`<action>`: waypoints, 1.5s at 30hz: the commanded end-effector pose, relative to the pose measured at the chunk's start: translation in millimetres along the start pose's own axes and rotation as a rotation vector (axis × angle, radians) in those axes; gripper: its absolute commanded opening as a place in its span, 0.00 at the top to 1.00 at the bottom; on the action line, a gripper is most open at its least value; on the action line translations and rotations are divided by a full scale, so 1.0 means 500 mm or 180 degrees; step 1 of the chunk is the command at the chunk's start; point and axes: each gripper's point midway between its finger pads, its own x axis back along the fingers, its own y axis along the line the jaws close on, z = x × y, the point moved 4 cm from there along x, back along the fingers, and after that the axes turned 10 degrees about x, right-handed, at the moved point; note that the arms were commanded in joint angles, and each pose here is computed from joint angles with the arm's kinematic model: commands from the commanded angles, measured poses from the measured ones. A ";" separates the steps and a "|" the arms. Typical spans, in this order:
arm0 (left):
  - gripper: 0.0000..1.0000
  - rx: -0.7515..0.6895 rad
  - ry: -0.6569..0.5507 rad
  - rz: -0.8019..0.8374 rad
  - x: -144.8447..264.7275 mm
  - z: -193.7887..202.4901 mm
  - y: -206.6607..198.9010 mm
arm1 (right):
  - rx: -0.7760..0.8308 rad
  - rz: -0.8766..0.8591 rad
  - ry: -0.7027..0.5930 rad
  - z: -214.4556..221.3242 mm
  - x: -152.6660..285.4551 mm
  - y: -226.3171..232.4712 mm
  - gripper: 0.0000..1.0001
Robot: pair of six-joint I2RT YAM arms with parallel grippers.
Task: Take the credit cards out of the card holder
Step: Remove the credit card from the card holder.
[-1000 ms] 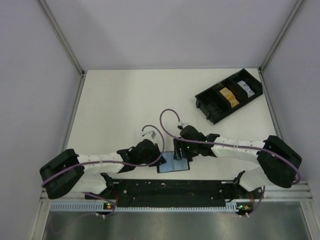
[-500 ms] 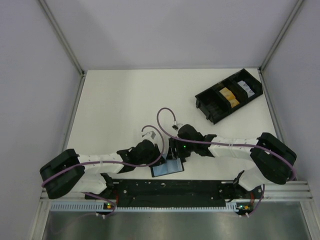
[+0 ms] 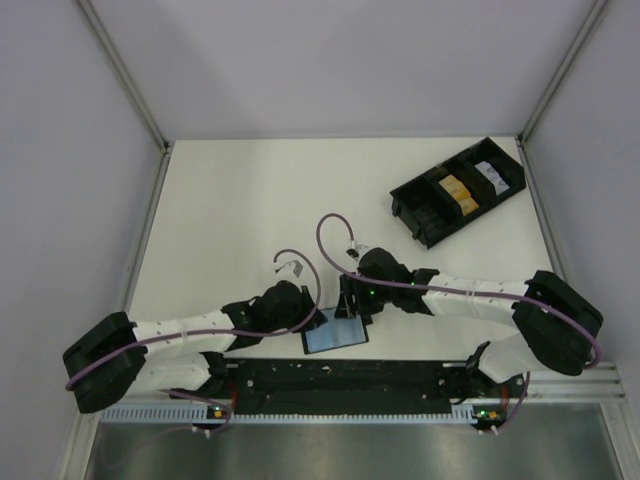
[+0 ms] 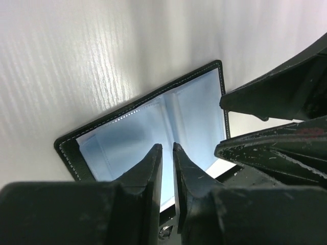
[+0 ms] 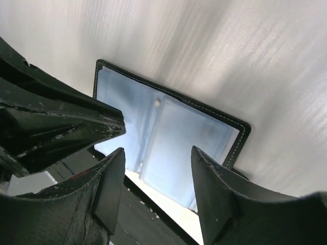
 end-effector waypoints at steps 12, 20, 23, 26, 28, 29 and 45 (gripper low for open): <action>0.64 -0.0293 -0.0049 -0.0533 0.044 -0.014 0.038 | 0.0026 0.0407 0.0116 0.014 0.019 -0.034 0.43; 0.68 -0.0252 0.0065 -0.0545 0.030 -0.001 0.045 | 0.0040 0.0309 0.0168 0.015 0.003 -0.027 0.43; 0.73 -0.0241 0.0073 -0.0546 0.027 0.002 0.047 | 0.0054 0.0273 0.0122 0.008 0.004 -0.022 0.43; 0.76 -0.0217 0.0069 -0.0553 0.026 0.003 0.050 | 0.0096 0.0319 0.0034 -0.005 0.013 -0.022 0.43; 0.79 -0.0201 0.0065 -0.0533 0.025 0.003 0.050 | 0.0124 0.0404 -0.0008 -0.014 0.022 -0.025 0.43; 0.80 -0.0196 0.0066 -0.0537 0.025 0.004 0.051 | 0.0157 0.0430 -0.0046 -0.022 0.028 -0.024 0.43; 0.88 -0.0163 0.0056 -0.0509 0.030 0.006 0.055 | 0.0143 0.0486 0.0044 -0.018 0.014 -0.031 0.43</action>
